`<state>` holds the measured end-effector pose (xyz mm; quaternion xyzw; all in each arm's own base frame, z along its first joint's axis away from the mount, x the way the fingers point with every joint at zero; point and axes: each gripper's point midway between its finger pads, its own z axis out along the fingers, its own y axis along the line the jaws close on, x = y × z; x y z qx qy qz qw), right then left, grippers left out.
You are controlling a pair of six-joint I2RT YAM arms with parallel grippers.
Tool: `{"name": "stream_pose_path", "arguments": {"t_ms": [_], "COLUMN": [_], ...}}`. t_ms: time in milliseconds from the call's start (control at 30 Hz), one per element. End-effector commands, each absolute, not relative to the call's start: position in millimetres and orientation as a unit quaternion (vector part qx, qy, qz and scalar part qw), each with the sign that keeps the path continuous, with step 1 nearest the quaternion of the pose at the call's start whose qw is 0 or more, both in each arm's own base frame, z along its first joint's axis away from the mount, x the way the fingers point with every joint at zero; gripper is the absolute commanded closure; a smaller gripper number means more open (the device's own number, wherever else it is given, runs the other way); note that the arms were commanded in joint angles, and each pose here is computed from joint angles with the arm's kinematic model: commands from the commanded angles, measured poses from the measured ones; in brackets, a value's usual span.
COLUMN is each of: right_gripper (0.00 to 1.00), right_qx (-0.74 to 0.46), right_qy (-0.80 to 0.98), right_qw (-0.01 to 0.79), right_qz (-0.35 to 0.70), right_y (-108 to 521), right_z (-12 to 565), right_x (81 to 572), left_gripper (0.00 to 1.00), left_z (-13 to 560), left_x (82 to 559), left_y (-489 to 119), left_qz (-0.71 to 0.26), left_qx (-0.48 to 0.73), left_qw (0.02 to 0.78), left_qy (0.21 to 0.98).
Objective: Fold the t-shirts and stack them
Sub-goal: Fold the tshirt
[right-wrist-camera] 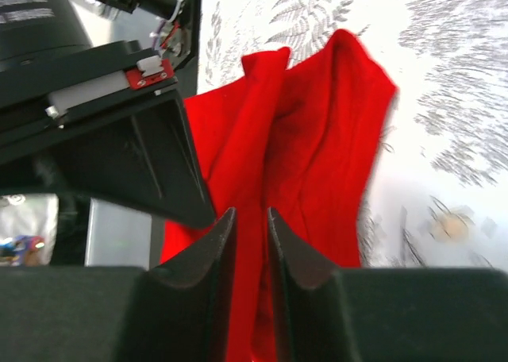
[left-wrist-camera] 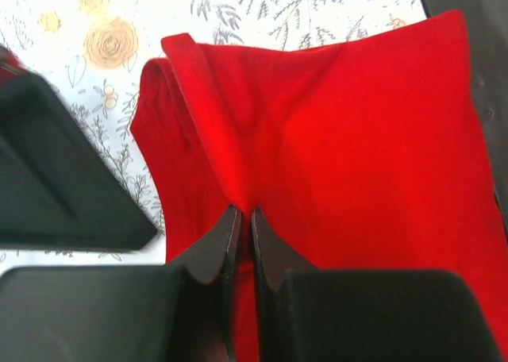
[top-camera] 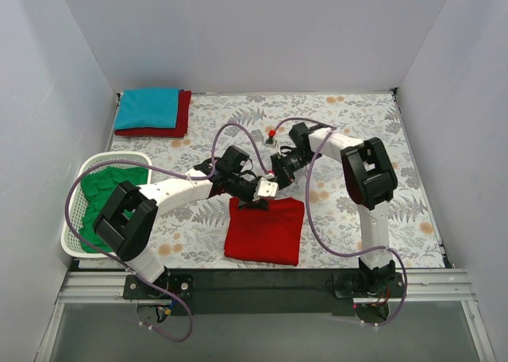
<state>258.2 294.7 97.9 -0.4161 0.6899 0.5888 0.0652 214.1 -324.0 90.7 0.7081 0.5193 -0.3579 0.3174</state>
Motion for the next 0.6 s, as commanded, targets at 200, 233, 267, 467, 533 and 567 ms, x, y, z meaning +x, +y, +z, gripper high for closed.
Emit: {"name": "stream_pose_path", "arguments": {"t_ms": [200, 233, 267, 467, 533, 567], "right_gripper": [0.78, 0.78, 0.78, 0.80, 0.80, 0.80], "right_qx": [-0.391, -0.389, -0.387, -0.362, -0.361, -0.360], "right_qy": [0.689, 0.694, 0.698, 0.722, 0.724, 0.725], "right_qw": [-0.009, -0.015, -0.021, -0.057, -0.061, -0.063], "right_qz": [0.610, 0.605, 0.602, 0.587, 0.584, 0.583], "right_y": [310, 309, 308, 305, 304, 302], "right_z": [60, 54, 49, 23, 19, 17], "right_x": [229, 228, 228, 228, 226, 225], "left_gripper": [1.00, 1.00, 1.00, 1.00, 1.00, 1.00], "left_z": [115, 120, 121, 127, 128, 130], "left_x": [224, 226, 228, 240, 245, 248], "left_y": [-326, -329, -328, -332, -332, -333], "left_qz": [-0.325, -0.324, -0.323, -0.305, -0.296, -0.293], "left_qx": [0.703, 0.702, 0.700, 0.700, 0.700, 0.700], "left_qw": [0.347, 0.352, 0.351, 0.363, 0.367, 0.370], "left_qy": [0.529, 0.528, 0.531, 0.535, 0.536, 0.536]}}
